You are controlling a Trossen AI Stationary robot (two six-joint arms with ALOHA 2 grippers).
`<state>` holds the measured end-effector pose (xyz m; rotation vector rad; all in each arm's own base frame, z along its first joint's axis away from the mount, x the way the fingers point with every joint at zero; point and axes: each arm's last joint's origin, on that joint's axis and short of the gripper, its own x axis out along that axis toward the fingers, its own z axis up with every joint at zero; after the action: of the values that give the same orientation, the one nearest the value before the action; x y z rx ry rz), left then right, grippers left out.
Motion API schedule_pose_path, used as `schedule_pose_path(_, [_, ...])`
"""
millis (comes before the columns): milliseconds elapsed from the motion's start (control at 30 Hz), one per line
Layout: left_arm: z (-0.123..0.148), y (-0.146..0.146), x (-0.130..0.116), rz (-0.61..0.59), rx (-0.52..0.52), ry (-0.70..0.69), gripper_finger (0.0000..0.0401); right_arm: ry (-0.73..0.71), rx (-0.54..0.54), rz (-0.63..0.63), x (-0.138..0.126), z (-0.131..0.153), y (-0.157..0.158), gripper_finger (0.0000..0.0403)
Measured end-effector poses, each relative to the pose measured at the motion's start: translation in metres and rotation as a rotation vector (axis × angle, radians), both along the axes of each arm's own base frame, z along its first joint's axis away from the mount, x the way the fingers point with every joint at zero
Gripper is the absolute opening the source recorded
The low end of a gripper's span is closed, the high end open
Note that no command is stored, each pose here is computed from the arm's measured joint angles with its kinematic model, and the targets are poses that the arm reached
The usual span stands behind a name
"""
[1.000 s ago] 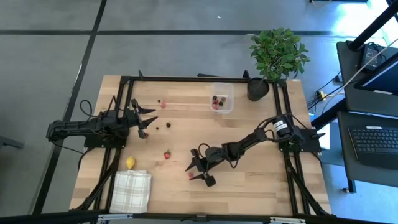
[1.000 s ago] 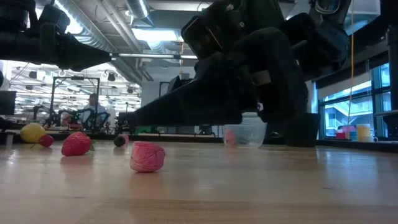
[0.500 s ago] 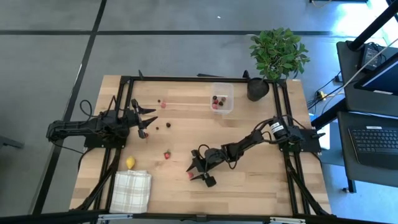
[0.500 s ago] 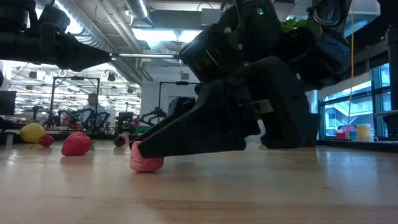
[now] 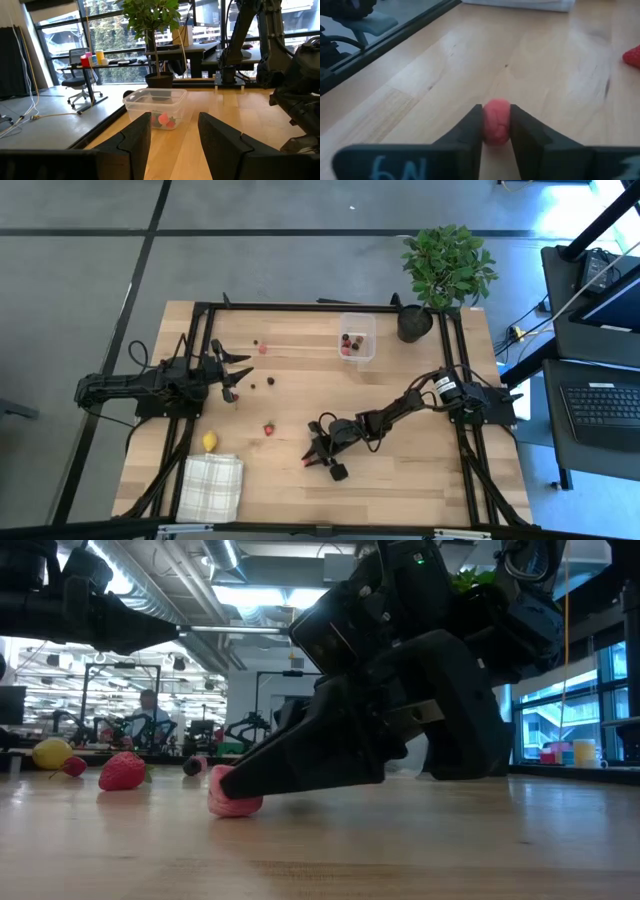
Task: Pick and placing Produce into tupperware
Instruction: Put the bottom peach into the transparent bin
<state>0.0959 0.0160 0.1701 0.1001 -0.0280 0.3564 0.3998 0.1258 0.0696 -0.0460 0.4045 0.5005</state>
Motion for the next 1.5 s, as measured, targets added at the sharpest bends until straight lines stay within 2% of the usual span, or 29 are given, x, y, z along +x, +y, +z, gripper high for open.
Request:
schedule_pose_path(133, [0.000, 0.000, 0.000, 0.000, 0.000, 0.000, 0.0157, -0.006, 0.004, -0.012, 0.002, 0.005, -0.005, 0.0069])
schedule_pose_path(233, [0.000, 0.000, 0.000, 0.000, -0.009, -0.003, 0.0157, -0.033, 0.010, -0.034, 0.004, 0.025, -0.014, 0.0073])
schedule_pose_path(367, [0.000, 0.000, 0.000, -0.001, -0.024, -0.008, 0.0157, 0.005, -0.046, -0.073, 0.000, 0.070, -0.040, 0.0075])
schedule_pose_path(500, [0.000, 0.000, 0.000, -0.002, -0.024, -0.008, 0.0157, 0.016, -0.098, -0.136, -0.020, 0.131, -0.078, 0.0075])
schedule_pose_path(633, [0.000, 0.000, 0.000, -0.001, -0.023, -0.008, 0.0157, 0.029, -0.117, -0.298, -0.053, 0.187, -0.125, 0.0075])
schedule_pose_path(733, [0.000, 0.000, 0.000, -0.001, -0.023, -0.009, 0.0157, 0.048, -0.122, -0.509, -0.081, 0.215, -0.161, 0.0076])
schedule_pose_path(800, [0.000, 0.000, 0.000, -0.001, -0.019, -0.007, 0.0157, 0.069, -0.102, -0.662, -0.096, 0.224, -0.185, 0.0076])
schedule_pose_path(933, [0.000, 0.000, 0.000, 0.000, -0.016, -0.006, 0.0157, 0.156, -0.027, -0.862, -0.114, 0.221, -0.228, 0.0076])
schedule_pose_path(1067, [0.000, 0.000, 0.000, 0.000, -0.016, -0.006, 0.0157, 0.298, -0.021, -0.962, -0.121, 0.197, -0.261, 0.0076])
schedule_pose_path(1267, [0.000, 0.000, 0.000, 0.007, -0.009, -0.003, 0.0157, 0.418, 0.056, -0.941, -0.117, 0.164, -0.287, 0.0076])
schedule_pose_path(1500, [0.000, 0.000, 0.000, 0.009, 0.011, 0.004, 0.0157, 0.545, 0.062, -0.940, -0.114, 0.136, -0.295, 0.0076])
